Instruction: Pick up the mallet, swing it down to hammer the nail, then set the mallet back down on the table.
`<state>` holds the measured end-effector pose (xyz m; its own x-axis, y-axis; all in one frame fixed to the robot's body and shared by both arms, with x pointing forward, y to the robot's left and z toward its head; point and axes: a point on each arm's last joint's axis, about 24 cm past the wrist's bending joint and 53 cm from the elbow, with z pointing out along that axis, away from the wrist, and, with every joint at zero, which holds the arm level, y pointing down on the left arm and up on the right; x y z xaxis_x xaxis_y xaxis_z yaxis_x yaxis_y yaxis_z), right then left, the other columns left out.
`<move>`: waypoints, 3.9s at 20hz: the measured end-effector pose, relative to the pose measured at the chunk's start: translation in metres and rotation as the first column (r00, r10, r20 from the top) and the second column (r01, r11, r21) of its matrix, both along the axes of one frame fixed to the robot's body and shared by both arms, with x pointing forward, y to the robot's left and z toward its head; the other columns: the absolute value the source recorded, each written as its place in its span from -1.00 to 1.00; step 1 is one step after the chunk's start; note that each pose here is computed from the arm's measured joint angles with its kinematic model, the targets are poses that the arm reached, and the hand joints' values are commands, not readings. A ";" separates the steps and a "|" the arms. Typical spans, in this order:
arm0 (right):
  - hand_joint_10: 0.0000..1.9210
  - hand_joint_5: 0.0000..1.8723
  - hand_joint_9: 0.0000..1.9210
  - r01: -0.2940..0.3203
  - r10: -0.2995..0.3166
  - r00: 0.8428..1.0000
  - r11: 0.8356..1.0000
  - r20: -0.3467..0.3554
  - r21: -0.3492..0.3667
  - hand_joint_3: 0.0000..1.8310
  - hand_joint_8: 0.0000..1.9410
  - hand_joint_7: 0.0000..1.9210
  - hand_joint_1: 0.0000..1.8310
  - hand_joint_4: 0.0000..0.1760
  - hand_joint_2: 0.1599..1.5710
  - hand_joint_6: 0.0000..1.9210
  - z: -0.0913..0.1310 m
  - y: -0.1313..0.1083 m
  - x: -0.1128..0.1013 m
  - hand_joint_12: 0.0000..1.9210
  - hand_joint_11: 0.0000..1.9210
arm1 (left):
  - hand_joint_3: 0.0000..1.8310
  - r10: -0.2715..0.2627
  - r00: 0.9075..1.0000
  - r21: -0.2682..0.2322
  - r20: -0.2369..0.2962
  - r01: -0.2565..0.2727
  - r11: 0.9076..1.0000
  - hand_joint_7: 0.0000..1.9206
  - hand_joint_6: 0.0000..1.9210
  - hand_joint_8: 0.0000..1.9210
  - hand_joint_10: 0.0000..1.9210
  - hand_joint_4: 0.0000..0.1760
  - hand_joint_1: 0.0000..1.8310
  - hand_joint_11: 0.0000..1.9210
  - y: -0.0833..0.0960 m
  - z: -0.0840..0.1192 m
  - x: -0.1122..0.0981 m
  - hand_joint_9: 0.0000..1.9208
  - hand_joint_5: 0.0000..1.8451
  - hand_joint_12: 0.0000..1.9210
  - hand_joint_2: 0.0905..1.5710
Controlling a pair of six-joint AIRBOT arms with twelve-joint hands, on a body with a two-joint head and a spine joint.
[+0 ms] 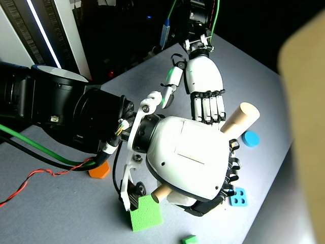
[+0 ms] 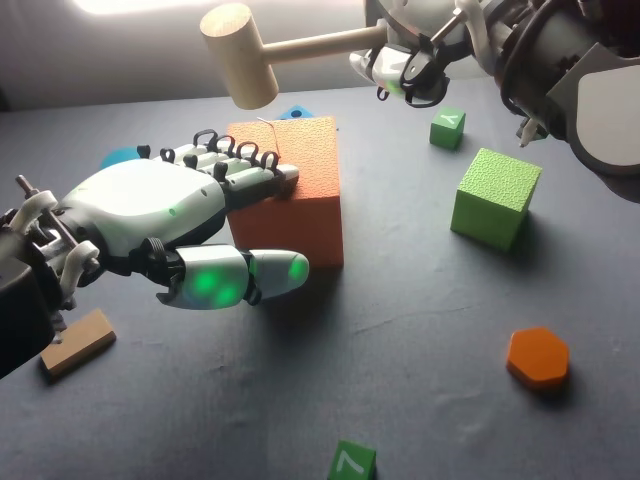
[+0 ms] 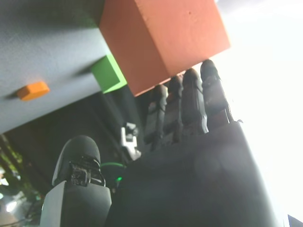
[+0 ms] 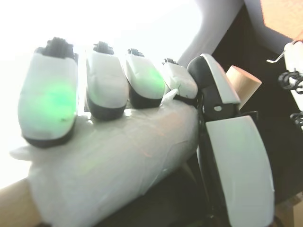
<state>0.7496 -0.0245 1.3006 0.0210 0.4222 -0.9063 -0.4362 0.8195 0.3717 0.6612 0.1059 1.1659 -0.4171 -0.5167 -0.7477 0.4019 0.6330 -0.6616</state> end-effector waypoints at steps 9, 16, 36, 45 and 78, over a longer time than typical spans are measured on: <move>1.00 0.43 0.72 -0.002 0.002 1.000 1.000 -0.006 -0.003 -1.00 1.00 0.63 -0.32 1.00 0.92 1.00 -0.004 0.000 0.000 1.00 0.87 | -1.00 0.016 1.000 0.008 0.001 -0.016 1.000 -0.84 -1.00 -1.00 -1.00 -1.00 -1.00 -1.00 0.010 0.009 0.005 -0.87 -0.82 -0.77 0.58; 1.00 0.44 0.72 0.001 -0.002 0.999 0.999 -0.034 -0.032 -1.00 1.00 0.64 -0.32 1.00 0.91 1.00 -0.025 -0.003 0.001 1.00 0.87 | -1.00 0.028 1.000 0.013 -0.002 -0.028 1.000 -0.82 -1.00 -1.00 -1.00 -1.00 -1.00 -1.00 0.018 0.014 0.005 -0.85 -0.80 -0.73 0.58; 1.00 0.42 0.70 0.039 -0.039 0.999 0.999 -0.032 -0.007 -1.00 1.00 0.61 -0.35 1.00 0.93 1.00 -0.014 -0.034 0.009 1.00 0.85 | -1.00 0.017 1.000 0.035 -0.023 -0.017 0.999 -0.86 -1.00 -1.00 -1.00 -1.00 -1.00 -1.00 0.018 -0.004 -0.004 -0.89 -0.86 -0.87 0.59; 1.00 0.43 0.73 0.008 -0.008 0.999 1.000 -0.041 -0.017 -1.00 1.00 0.64 -0.37 1.00 0.92 1.00 -0.018 -0.021 0.006 1.00 0.87 | -1.00 0.016 1.000 0.036 -0.023 -0.015 0.999 -0.84 -1.00 -0.99 -1.00 -1.00 -1.00 -1.00 0.017 -0.006 -0.004 -0.88 -0.84 -0.87 0.58; 1.00 0.41 0.71 -0.129 0.110 0.988 0.973 -0.105 -0.189 -1.00 1.00 0.62 -0.38 1.00 0.92 1.00 -0.077 -0.054 -0.101 1.00 0.86 | -1.00 0.013 1.000 0.034 -0.022 -0.012 0.999 -0.86 -1.00 -1.00 -1.00 -1.00 -1.00 -1.00 0.016 -0.007 -0.005 -0.88 -0.86 -0.87 0.60</move>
<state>0.6488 -0.0786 1.2236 -0.1068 0.2314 -0.9670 -0.5064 0.8243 0.2532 0.6560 0.1214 1.1591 -0.4274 -0.4965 -0.7555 0.3796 0.6599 -0.6484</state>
